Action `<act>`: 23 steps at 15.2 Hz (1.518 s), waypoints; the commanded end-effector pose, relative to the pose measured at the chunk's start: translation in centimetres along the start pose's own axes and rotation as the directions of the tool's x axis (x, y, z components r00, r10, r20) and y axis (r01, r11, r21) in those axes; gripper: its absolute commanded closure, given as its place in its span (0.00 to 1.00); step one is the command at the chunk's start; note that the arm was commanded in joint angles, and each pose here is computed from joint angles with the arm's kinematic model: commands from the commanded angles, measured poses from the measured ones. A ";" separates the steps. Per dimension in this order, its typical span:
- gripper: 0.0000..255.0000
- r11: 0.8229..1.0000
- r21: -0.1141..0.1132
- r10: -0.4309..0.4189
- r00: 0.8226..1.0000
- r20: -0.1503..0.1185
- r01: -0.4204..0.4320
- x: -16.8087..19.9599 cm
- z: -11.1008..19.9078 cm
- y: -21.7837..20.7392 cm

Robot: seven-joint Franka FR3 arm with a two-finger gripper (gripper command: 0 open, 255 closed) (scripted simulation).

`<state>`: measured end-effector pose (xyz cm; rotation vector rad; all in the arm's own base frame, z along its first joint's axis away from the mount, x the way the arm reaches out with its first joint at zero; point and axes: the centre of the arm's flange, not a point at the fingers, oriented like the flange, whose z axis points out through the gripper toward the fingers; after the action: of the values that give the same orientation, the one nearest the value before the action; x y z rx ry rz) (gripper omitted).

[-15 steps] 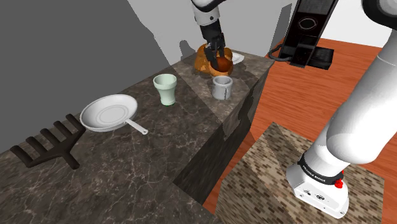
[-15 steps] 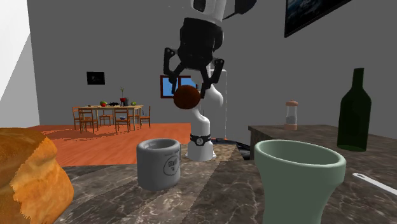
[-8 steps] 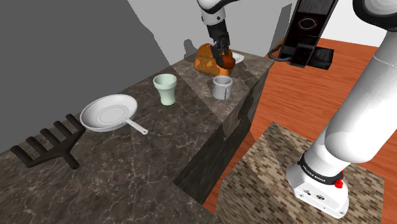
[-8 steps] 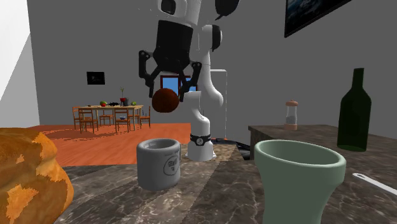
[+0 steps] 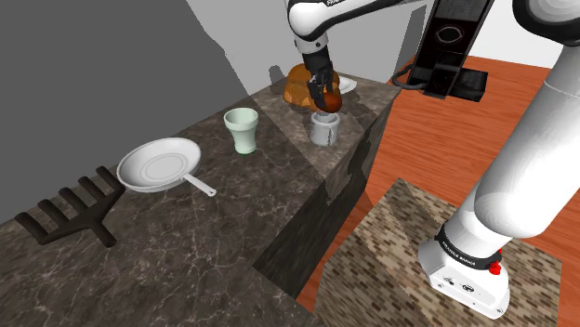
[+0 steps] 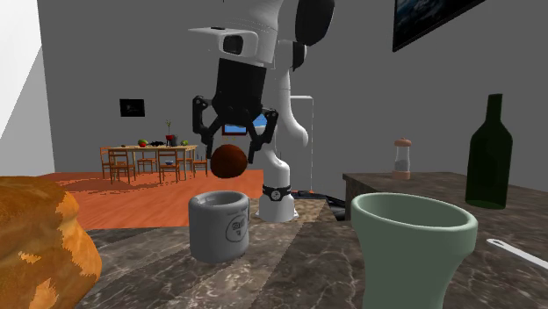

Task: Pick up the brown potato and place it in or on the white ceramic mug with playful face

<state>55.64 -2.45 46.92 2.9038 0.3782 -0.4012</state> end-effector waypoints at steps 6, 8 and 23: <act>1.00 1.000 0.000 0.000 1.000 -0.001 0.000 1.0 2.9 -0.4; 1.00 1.000 0.000 0.000 1.000 -0.001 0.000 1.0 2.9 -0.4; 0.00 1.000 0.000 0.000 1.000 -0.001 0.000 1.0 -2.1 -0.4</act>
<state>56.91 -1.47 48.12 2.9039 0.3785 -0.3987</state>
